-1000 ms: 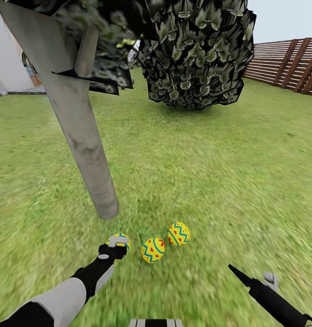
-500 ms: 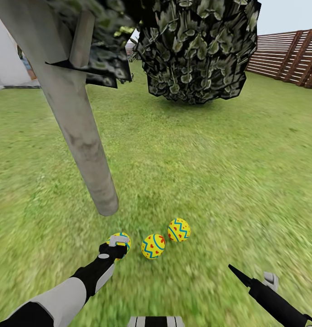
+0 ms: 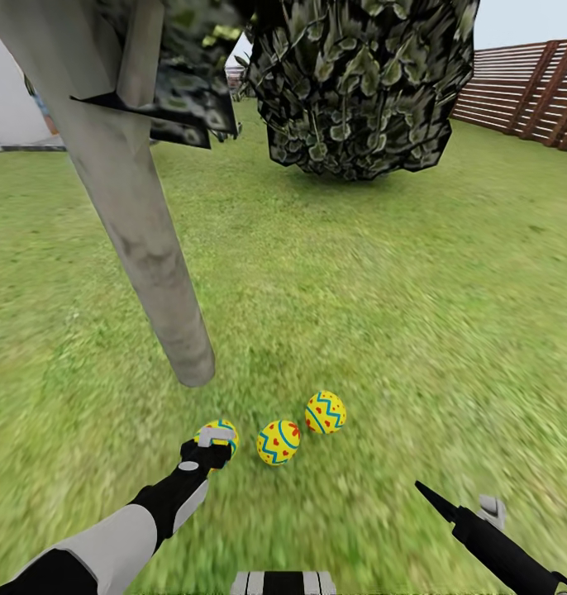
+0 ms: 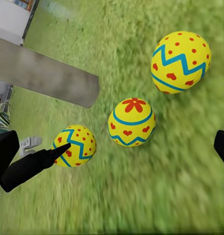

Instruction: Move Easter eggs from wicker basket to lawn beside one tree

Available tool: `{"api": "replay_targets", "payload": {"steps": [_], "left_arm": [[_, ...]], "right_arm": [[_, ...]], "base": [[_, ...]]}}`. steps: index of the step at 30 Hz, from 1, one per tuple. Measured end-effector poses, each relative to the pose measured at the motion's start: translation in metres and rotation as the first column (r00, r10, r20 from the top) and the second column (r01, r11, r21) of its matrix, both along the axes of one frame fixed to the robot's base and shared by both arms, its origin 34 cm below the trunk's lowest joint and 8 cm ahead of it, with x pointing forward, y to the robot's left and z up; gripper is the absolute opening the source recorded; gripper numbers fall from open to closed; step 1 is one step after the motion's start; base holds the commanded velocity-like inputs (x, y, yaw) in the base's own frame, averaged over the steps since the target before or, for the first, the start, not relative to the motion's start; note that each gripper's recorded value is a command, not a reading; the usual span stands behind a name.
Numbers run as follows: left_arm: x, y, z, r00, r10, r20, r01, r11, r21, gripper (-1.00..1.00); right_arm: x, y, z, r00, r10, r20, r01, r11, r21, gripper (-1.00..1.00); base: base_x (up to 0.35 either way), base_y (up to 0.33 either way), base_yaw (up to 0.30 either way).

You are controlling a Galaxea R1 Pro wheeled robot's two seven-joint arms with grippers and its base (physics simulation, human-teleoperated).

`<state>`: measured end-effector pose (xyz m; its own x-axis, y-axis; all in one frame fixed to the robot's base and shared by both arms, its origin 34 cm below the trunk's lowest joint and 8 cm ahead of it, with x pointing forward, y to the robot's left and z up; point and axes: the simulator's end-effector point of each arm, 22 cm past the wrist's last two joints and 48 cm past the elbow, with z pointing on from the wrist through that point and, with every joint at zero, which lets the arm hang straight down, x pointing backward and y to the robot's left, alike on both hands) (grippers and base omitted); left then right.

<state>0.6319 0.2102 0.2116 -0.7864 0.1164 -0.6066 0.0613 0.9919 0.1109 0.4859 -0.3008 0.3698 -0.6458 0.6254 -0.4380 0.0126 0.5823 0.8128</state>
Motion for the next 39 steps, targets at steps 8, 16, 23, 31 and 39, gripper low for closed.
{"api": "replay_targets", "payload": {"steps": [8, 16, 23, 31, 39], "left_arm": [[-0.004, -0.001, -0.009, 1.0, -0.003, -0.015, 0.003, 1.0, 0.0, -1.0], [-0.014, -0.002, -0.027, 0.999, -0.009, -0.046, 0.009, 1.0, 0.002, -1.0], [-0.017, -0.002, -0.035, 0.999, -0.01, -0.053, 0.01, 1.0, 0.001, -1.0], [-0.025, -0.004, -0.048, 0.997, -0.011, -0.073, 0.011, 1.0, -0.001, -1.0], [-0.031, -0.006, -0.062, 0.996, -0.012, -0.094, 0.011, 1.0, -0.006, -1.0]], "right_arm": [[-0.002, -0.001, -0.007, 1.0, 0.001, -0.016, -0.001, 1.0, -0.001, 1.0], [-0.007, -0.001, -0.021, 0.999, -0.001, -0.049, 0.001, 1.0, -0.002, 1.0], [-0.009, -0.001, -0.028, 0.998, 0.0, -0.065, 0.0, 1.0, -0.002, 1.0], [-0.013, -0.001, -0.038, 0.996, -0.001, -0.09, 0.001, 1.0, -0.002, 1.0], [-0.018, -0.002, -0.05, 0.993, -0.002, -0.118, 0.001, 1.0, -0.002, 1.0]], "base": [[0.0, 0.0, 0.0], [0.0, 0.0, 0.0], [0.0, 0.0, 0.0], [0.0, 0.0, 0.0], [0.0, 0.0, 0.0]]}}
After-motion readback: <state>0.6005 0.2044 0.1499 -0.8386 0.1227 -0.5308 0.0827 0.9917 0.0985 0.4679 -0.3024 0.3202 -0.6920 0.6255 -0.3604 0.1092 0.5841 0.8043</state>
